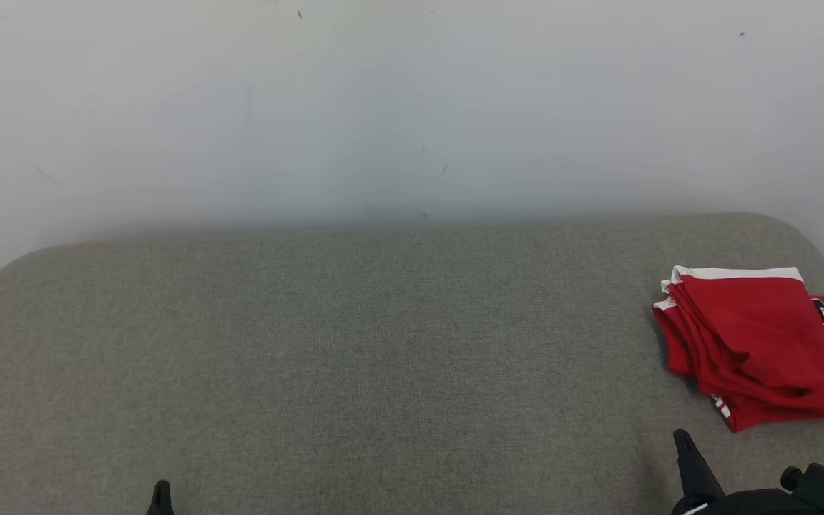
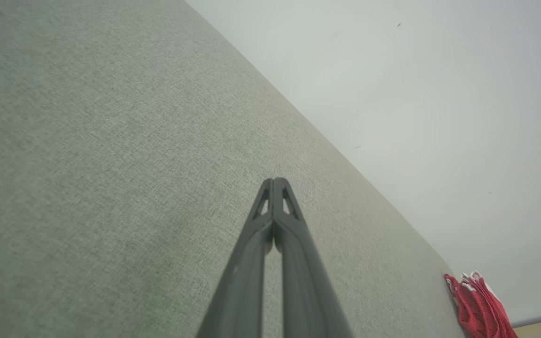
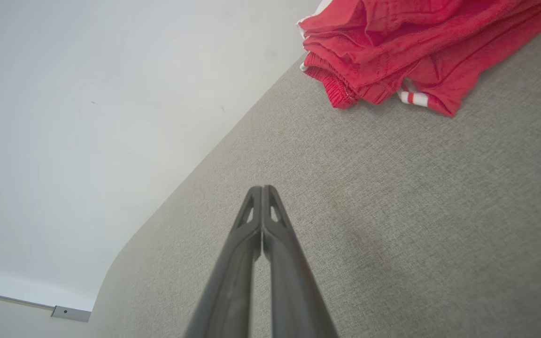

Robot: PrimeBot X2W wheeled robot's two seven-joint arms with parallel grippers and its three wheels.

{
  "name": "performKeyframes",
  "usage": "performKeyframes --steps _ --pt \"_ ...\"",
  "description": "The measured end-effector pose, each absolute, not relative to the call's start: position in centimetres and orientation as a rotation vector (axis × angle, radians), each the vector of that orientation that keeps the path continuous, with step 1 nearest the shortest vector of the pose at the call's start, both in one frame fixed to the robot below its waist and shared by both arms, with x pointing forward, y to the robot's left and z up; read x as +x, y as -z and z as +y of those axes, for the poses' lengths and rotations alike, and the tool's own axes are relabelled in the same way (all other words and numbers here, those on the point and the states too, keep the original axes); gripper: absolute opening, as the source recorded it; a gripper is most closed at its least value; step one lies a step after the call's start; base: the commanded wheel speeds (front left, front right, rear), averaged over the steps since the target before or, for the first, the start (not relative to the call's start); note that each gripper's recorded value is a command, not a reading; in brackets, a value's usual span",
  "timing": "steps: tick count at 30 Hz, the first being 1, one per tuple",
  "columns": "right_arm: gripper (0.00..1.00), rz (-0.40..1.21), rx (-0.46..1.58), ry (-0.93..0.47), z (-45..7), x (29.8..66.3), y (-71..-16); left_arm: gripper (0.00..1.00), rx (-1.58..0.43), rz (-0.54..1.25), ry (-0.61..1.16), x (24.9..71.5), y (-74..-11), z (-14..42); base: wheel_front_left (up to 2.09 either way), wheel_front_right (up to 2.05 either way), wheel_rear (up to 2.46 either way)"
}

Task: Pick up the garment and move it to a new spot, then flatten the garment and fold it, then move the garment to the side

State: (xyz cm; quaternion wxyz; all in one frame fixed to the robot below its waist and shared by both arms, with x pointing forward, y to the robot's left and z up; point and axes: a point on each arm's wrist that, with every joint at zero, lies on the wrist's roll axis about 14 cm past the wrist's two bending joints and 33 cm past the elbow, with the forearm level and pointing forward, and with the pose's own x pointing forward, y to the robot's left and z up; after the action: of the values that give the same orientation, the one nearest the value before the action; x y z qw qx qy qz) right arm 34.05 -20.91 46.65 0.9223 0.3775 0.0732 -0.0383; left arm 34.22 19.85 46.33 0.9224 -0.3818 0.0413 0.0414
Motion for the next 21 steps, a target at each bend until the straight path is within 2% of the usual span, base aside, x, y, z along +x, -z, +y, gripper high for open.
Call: performKeyframes --steps 21 --pt "0.0 0.095 1.022 0.068 -20.8 35.9 -48.1 0.0 -1.028 0.065 -0.08 36.2 -47.6 19.7 0.0 0.0 0.0"
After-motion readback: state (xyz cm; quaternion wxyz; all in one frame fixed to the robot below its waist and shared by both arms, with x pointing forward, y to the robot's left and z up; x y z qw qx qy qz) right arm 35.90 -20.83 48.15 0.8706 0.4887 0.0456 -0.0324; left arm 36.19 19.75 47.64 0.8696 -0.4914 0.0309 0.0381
